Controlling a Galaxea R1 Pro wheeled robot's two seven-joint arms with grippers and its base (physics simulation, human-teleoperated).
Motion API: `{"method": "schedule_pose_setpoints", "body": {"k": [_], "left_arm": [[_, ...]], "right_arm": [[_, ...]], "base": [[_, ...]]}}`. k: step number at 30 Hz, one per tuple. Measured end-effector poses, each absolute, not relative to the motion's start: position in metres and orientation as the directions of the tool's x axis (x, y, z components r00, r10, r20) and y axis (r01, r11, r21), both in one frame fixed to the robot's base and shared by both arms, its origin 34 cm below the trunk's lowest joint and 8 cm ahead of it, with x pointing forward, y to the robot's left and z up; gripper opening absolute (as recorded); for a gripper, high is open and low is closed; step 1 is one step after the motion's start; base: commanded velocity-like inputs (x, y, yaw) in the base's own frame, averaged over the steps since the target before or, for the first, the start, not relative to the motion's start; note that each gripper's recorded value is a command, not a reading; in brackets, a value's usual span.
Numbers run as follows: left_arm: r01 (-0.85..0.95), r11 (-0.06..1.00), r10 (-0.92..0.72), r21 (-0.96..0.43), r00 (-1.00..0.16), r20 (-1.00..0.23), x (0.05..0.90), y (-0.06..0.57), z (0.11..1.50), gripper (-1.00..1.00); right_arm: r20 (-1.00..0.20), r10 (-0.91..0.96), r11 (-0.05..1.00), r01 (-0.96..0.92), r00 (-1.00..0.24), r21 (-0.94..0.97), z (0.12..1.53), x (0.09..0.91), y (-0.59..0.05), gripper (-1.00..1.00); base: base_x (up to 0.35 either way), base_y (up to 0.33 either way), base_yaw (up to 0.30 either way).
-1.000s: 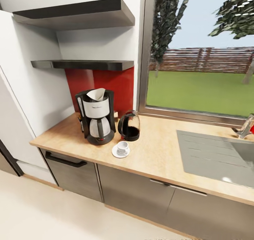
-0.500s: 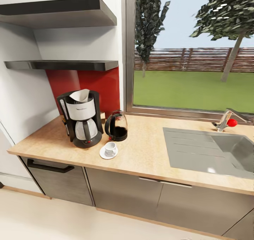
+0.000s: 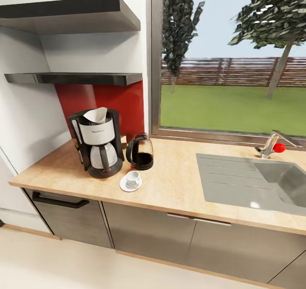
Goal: Set up a coffee station on the kitchen countertop: keep the coffee maker on the countertop, move the bottle of coffee from the kitchen shelf to the counter next to the coffee maker, place a paper coffee filter on top of the coffee maker, put the saucer next to the coffee maker with the coffee cup on the saucer, and place the electric kettle next to the coffee maker.
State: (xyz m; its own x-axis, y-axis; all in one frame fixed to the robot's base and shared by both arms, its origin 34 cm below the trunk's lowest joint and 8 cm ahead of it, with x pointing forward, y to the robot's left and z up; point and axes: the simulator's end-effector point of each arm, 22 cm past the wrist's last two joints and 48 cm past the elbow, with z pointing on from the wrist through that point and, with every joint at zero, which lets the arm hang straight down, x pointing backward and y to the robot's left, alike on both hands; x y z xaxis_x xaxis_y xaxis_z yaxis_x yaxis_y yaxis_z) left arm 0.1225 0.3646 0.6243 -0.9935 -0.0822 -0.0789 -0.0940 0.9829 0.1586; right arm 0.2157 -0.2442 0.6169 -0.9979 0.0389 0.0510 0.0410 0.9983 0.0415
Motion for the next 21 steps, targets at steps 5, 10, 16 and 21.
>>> {"method": "schedule_pose_setpoints", "body": {"k": [5,10,16,21], "left_arm": [[-0.093,0.983,-0.081,0.159,-0.994,-0.080,0.123,0.365,0.624,1.00],[-0.091,0.983,-0.079,0.160,-0.994,-0.080,0.123,0.366,0.624,1.00],[-0.091,0.982,-0.079,0.166,-0.994,-0.079,0.123,0.371,0.625,1.00],[-0.092,0.982,-0.080,0.166,-0.994,-0.077,0.122,0.371,0.625,1.00]], "right_arm": [[-0.082,0.039,0.999,0.036,-0.996,0.034,0.617,0.245,-0.251,1.00],[-0.126,0.042,0.998,0.037,-0.991,0.040,0.618,0.255,-0.247,1.00],[-0.128,0.042,0.999,0.037,-0.991,0.039,0.618,0.256,-0.248,1.00],[-0.129,0.042,0.999,0.037,-0.991,0.039,0.618,0.256,-0.247,1.00]], "base": [[0.000,0.000,0.000],[0.000,0.000,0.000],[0.000,0.000,0.000],[0.000,0.000,0.000]]}}
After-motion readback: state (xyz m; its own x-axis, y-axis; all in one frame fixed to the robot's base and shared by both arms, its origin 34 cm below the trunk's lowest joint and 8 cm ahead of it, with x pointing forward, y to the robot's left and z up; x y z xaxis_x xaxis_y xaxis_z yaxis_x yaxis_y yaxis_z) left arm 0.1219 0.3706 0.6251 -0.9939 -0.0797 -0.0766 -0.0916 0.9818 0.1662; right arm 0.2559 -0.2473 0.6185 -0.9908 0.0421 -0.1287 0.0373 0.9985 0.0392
